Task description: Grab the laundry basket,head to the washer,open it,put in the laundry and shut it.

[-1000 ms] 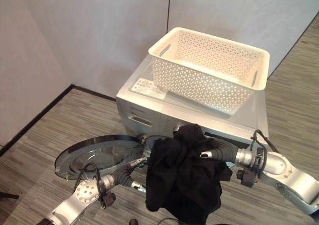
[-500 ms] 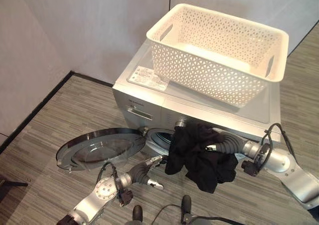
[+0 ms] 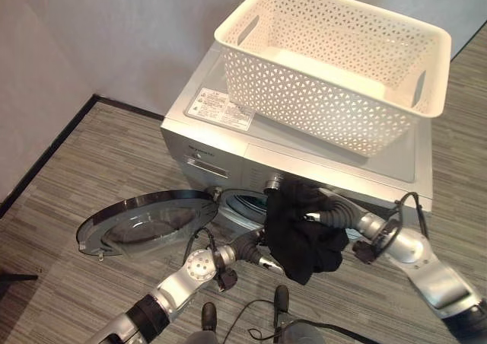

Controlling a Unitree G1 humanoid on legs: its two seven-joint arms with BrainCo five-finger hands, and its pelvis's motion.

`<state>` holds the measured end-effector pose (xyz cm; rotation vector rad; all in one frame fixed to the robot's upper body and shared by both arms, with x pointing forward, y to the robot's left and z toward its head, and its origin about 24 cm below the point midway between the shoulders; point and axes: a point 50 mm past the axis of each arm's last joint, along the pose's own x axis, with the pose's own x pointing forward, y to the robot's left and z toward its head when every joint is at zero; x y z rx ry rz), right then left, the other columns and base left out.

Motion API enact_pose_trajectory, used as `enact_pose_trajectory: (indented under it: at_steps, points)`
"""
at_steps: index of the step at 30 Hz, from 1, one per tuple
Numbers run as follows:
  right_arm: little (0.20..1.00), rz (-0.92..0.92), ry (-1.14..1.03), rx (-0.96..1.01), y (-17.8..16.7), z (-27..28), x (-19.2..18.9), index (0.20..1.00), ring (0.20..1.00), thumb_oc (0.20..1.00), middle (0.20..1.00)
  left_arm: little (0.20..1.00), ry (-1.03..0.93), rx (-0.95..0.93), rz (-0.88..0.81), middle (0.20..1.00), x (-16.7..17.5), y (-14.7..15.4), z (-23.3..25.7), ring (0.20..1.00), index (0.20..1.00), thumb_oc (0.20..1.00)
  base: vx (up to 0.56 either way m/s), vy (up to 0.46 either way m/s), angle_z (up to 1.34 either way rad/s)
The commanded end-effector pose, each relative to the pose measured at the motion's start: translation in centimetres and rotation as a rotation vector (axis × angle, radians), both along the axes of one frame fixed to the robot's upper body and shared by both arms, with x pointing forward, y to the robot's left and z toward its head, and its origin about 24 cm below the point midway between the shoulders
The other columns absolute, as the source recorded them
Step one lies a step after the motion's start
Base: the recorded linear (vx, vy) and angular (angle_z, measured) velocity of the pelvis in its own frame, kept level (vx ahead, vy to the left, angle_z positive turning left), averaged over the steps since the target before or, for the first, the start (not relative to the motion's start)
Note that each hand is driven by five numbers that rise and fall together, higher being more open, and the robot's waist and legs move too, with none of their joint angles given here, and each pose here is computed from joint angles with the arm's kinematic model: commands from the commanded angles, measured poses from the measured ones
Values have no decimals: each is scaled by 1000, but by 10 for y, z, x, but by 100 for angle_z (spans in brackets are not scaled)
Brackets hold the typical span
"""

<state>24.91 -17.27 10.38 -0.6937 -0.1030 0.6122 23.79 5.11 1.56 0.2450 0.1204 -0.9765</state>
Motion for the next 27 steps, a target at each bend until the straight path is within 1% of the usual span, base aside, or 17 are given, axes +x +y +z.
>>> enact_pose_trajectory:
  at_steps: [1,4,5,7,10,13,14,15,16,19,21,25,26,27]
  points:
    - [200,23,-117,109,13,22,4,200,200,200,200,1000,-30,-46,-41,1000,2,-19,8,1000,1000,1000,0,0,0]
    - [200,33,-64,189,28,10,4,200,200,200,200,1000,-54,-26,-68,1000,3,-28,9,1000,1000,1000,0,0,0]
    - [200,54,-18,245,40,3,2,200,200,200,200,1000,-41,0,-78,1000,0,-34,2,1000,1000,1000,8,0,4]
    - [200,66,3,271,46,0,2,200,200,200,200,1000,-39,8,-75,1000,0,-37,-1,1000,1000,1000,8,-1,9]
    - [200,91,65,343,63,-9,-1,200,200,200,200,1000,-26,-5,-27,1000,1,-38,-4,1000,1000,1000,9,2,17]
    - [200,100,84,361,67,-12,-3,200,200,200,200,1000,-28,-16,6,1000,4,-35,-3,1000,1000,1000,10,4,4]
    - [200,100,91,368,69,-13,-3,200,200,200,200,536,-28,-23,35,536,6,-31,-3,536,536,536,0,0,0]
    - [200,100,96,372,69,-14,-4,200,200,200,200,200,-32,-27,60,200,8,-28,-3,200,200,200,4,-10,7]
    - [200,97,100,368,69,-15,-5,200,200,200,200,200,-34,-30,108,200,12,-23,-4,200,200,200,8,-13,14]
    - [200,97,100,356,68,-16,-4,200,200,200,200,200,-30,-30,133,200,13,-17,-5,200,200,200,13,-4,11]
    - [200,86,102,346,64,-18,-6,200,200,200,200,200,-70,-27,183,200,16,-6,-2,200,200,200,15,-4,0]
    - [200,76,106,333,60,-20,-6,200,200,200,200,200,-77,-21,212,200,16,0,-4,200,200,200,0,0,0]
    - [200,66,113,324,56,-22,-7,200,200,200,200,200,-87,-3,233,200,17,8,-6,200,200,200,0,0,0]
    - [410,56,121,323,53,-24,-7,410,410,410,410,200,-90,5,242,200,17,11,-7,200,200,200,31,0,-1]
